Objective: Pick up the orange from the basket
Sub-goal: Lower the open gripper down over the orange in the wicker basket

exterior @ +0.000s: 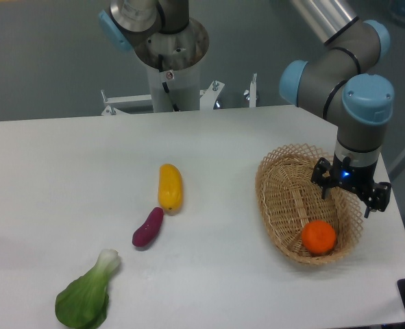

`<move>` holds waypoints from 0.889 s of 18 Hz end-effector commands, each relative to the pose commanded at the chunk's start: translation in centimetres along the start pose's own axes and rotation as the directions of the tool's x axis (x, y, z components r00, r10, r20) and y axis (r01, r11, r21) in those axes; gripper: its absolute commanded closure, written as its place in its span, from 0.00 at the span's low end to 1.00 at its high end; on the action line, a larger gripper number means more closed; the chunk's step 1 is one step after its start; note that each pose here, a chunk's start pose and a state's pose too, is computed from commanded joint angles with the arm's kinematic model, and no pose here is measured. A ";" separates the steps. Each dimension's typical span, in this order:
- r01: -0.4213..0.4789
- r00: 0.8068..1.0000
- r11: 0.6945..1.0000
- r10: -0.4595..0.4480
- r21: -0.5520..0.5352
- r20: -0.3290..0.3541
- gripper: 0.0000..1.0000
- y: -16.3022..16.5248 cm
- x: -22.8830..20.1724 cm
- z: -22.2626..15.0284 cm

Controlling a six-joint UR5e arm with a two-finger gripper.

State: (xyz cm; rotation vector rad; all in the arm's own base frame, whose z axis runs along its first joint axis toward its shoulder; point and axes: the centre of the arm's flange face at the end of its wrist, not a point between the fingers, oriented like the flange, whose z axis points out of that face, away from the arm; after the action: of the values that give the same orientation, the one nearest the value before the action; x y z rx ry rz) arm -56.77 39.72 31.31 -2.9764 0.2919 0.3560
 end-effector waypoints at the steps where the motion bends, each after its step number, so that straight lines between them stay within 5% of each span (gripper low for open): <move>1: 0.003 1.000 1.000 -0.003 -0.001 -0.003 0.00 -0.2 0.1 0.2; 6: 0.166 0.986 0.986 -0.166 0.002 -0.001 0.00 -0.5 0.2 1.0; 12: 0.367 0.930 0.930 -0.367 0.002 -0.015 0.00 -2.4 1.0 2.9; 16: 0.495 0.869 0.868 -0.496 0.026 0.001 0.00 -4.8 1.8 5.0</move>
State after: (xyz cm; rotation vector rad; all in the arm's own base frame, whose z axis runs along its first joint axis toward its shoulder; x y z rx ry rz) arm -55.20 44.79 26.60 -2.8776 -0.4659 0.2947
